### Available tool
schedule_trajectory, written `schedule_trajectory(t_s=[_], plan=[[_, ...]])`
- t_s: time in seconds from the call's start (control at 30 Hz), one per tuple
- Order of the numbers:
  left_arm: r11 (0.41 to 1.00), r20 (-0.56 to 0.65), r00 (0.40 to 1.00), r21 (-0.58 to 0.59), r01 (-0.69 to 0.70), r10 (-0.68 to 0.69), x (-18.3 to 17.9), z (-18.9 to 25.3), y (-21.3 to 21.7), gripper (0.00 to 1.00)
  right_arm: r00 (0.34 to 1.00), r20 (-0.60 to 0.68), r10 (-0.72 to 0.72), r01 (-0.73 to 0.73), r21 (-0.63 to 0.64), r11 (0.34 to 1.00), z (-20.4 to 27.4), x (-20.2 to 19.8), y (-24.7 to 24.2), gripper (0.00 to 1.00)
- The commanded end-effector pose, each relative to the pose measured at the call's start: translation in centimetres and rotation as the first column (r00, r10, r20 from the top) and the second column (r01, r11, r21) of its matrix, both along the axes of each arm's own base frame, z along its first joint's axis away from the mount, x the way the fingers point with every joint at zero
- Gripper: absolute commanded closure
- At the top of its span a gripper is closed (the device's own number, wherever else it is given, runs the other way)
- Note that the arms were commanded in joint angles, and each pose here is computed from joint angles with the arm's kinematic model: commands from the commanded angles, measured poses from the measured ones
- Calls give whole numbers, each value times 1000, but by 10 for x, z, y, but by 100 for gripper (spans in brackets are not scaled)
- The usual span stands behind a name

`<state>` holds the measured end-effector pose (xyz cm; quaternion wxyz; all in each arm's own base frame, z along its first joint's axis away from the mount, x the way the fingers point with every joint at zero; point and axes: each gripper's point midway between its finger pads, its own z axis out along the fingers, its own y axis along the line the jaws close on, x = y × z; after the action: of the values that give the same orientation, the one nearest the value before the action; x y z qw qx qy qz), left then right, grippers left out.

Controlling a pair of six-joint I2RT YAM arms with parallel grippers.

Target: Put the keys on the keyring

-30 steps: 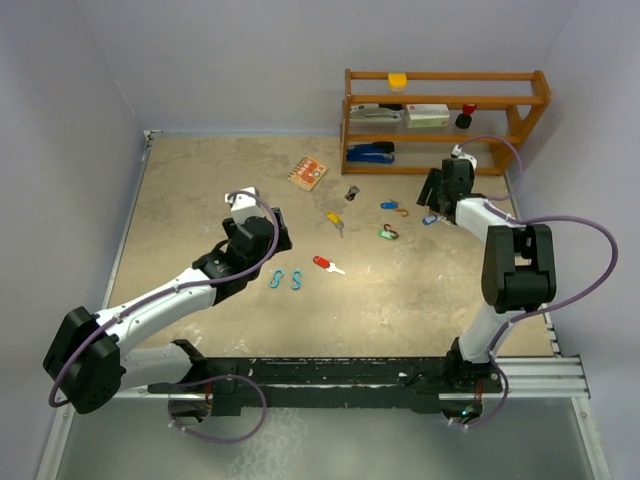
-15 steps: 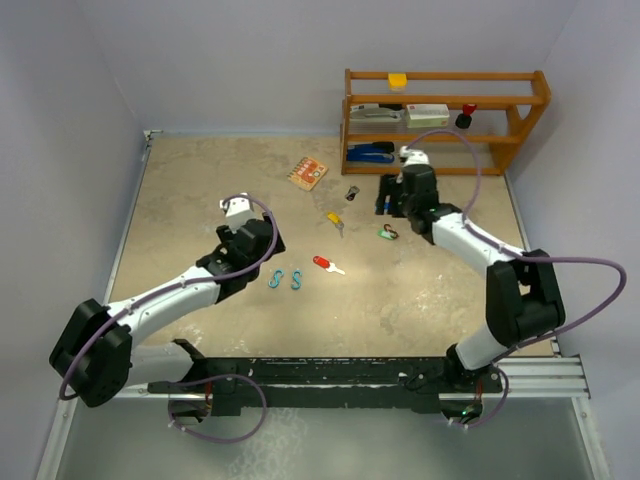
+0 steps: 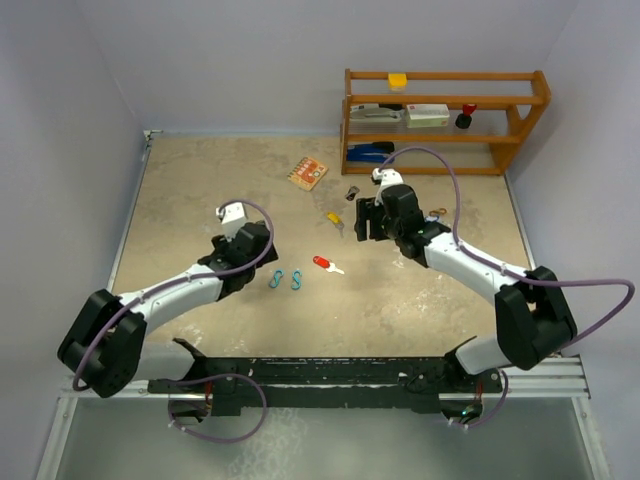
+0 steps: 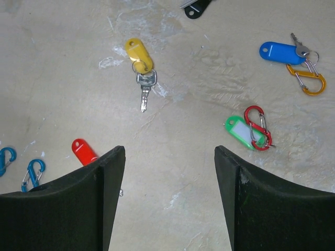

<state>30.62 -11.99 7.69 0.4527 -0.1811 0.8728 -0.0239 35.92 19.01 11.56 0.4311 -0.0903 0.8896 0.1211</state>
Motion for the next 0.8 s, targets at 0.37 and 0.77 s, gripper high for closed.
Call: schedule_trajectory(t_s=[0.37,0.77], plan=[[988,-21,997,-134,71,-74,7,-18,-31,21,999,36,37,-38,24,999,9,-11,6,29],[986,-54,993,-135,94,-102,14,-36,-41,21,998,47,31,-32,23,999,13,-10,4,28]])
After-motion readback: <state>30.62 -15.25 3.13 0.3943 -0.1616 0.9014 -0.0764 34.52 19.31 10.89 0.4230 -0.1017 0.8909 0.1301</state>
